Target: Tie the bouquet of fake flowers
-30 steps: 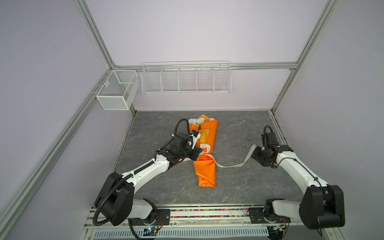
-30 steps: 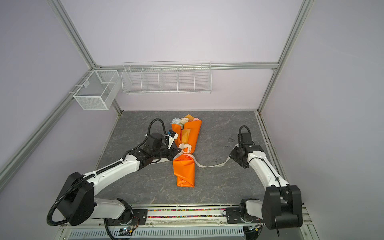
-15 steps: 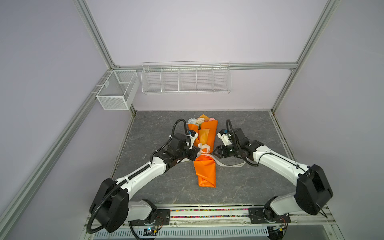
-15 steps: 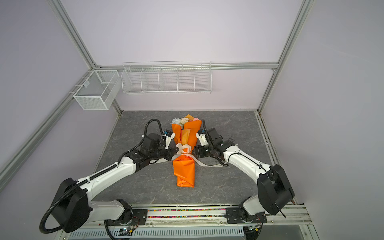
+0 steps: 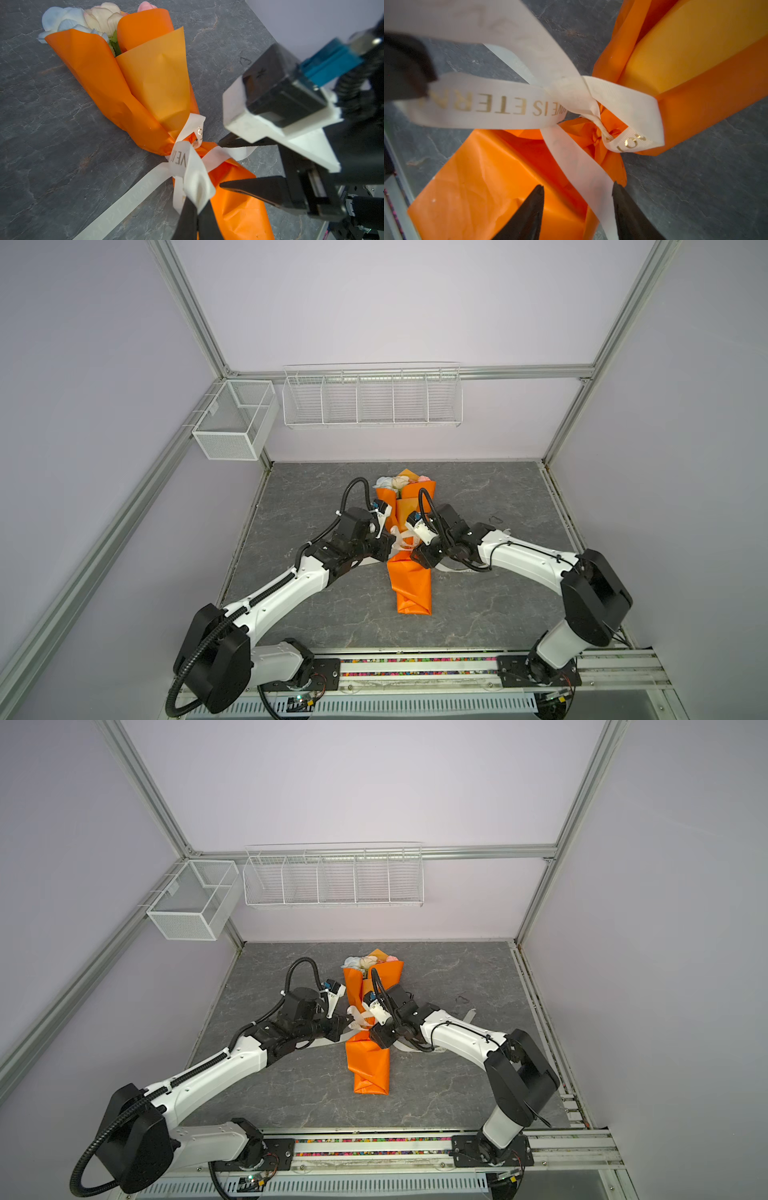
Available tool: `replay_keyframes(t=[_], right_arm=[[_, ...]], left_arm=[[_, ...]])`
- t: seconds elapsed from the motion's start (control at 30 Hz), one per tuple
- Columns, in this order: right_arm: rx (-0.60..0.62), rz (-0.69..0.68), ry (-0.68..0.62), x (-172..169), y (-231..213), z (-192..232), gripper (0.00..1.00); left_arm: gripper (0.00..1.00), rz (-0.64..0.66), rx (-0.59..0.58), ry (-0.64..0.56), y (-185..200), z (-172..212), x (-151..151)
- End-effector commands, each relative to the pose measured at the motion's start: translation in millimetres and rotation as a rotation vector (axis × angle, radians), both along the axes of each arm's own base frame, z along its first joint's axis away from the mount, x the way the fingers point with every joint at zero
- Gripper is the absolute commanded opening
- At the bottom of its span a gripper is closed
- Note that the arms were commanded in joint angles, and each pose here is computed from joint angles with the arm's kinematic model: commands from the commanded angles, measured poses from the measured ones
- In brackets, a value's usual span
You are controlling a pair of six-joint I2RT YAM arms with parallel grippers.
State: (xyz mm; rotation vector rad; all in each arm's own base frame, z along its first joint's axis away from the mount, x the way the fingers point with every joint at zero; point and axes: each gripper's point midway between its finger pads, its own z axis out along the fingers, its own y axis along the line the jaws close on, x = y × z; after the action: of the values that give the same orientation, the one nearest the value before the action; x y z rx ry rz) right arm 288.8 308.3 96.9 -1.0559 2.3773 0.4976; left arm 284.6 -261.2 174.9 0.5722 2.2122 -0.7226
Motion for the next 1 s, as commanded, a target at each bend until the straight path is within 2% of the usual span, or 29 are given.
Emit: replay_keyframes(t=[0.0,0.1,0.37,0.47,0.57,0.63,0.83,0.97], right_arm=[[-0.084,0.060,-0.074,8,1,-3,0.55],[-0.074,0.074,-0.118,12,5,-2,0.53],[-0.094,0.064,-0.139,17,4,6,0.22],[-0.116,0.020,-0.161,20,-5,16,0.14],[-0.147,-0.040,-0.159,20,-18,27,0.10],[-0.163,-0.065,-0.091,11,-23,31,0.10],[-0.156,-0.018,0.257,-41,-14,27,0.14],[-0.100,-0.014,0.407,-60,0,19,0.17]], left_arm=[[0.00,0.014,-0.007,-0.022,-1,14,5],[0.00,0.015,-0.002,-0.024,1,16,4],[0.00,0.018,0.010,-0.026,5,16,3],[0.00,0.023,0.009,-0.026,6,17,4],[0.00,0.029,0.008,-0.029,8,18,4],[0.00,0.035,0.009,-0.031,9,18,5],[0.00,0.069,0.042,-0.023,21,10,5],[0.00,0.047,0.032,-0.003,19,6,-1]])
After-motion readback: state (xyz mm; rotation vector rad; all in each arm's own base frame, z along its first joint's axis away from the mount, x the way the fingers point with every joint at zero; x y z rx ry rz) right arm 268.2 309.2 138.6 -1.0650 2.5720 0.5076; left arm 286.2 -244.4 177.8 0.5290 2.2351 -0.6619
